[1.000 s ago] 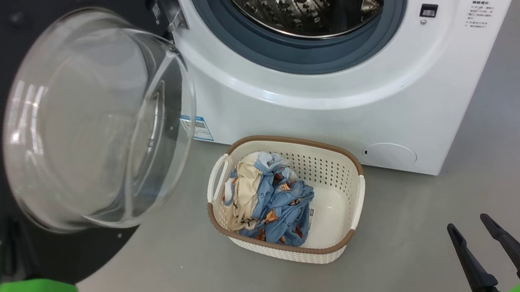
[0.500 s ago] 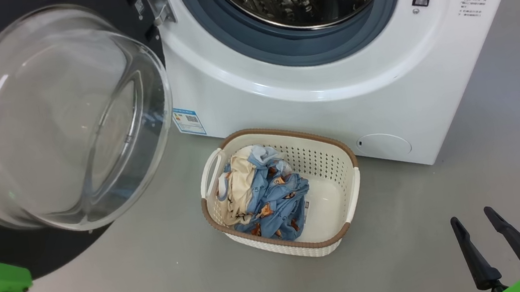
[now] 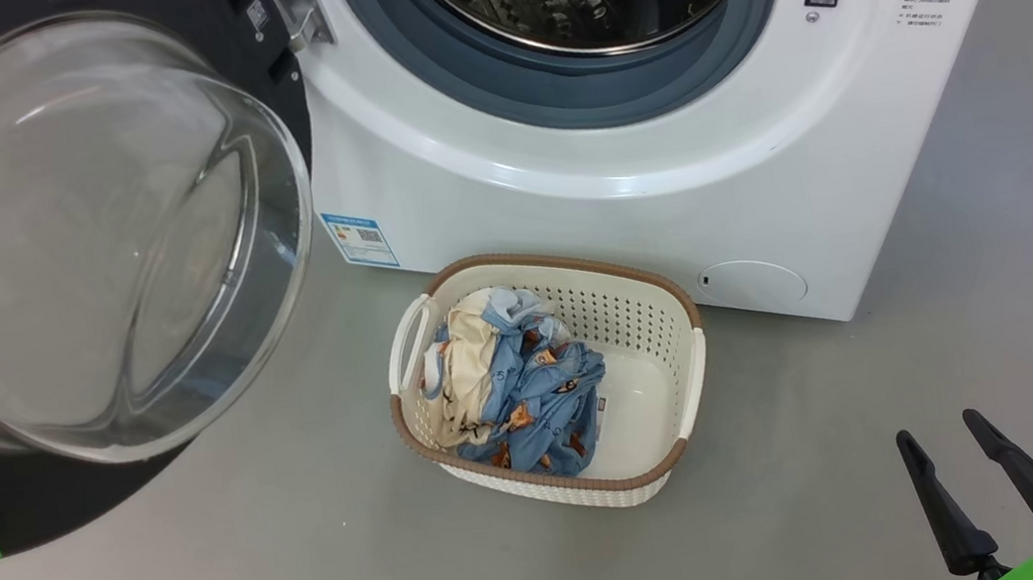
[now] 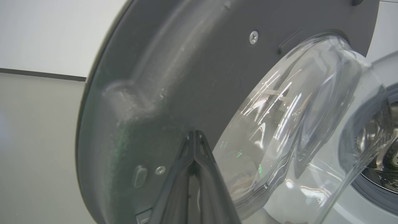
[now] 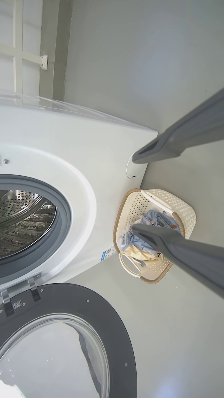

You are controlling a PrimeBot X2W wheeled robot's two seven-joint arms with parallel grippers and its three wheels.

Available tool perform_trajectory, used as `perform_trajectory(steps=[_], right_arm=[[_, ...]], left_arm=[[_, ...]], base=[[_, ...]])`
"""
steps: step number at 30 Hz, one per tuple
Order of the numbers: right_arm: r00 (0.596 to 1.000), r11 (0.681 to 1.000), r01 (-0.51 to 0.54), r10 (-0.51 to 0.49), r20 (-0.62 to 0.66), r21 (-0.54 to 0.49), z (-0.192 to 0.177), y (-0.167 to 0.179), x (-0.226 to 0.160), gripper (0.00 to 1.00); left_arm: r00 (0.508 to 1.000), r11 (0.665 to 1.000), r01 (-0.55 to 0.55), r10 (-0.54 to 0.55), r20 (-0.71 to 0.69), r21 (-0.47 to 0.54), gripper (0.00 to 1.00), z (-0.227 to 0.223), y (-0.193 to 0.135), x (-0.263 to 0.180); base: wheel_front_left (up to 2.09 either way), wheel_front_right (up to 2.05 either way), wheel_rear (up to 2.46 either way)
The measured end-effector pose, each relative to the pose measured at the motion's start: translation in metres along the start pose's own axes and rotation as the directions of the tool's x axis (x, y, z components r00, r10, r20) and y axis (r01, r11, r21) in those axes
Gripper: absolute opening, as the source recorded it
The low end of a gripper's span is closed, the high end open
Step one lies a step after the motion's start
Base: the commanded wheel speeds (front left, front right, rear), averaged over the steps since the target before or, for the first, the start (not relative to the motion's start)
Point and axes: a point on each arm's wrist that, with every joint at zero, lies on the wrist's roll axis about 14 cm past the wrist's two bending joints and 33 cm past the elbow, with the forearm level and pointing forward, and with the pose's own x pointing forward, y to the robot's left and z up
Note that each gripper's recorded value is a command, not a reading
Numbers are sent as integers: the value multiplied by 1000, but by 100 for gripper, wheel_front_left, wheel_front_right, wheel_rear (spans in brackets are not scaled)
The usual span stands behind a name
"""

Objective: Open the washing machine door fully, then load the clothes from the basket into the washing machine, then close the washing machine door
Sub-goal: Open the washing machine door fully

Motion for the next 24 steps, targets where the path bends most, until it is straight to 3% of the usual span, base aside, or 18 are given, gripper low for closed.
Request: perform_trajectory(steps=[14,24], right_arm=[[1000,1000,11,-11,17,-10,7,-3,-4,100],[999,1000,3,-2,35,-20,15,1,-4,100]], left_arm=[[1000,1000,13,-13,9,-12,0,5,-5,3],[999,998,51,-51,12,-30,0,-5,-12,-19]], base=[[0,0,0],[0,0,0]])
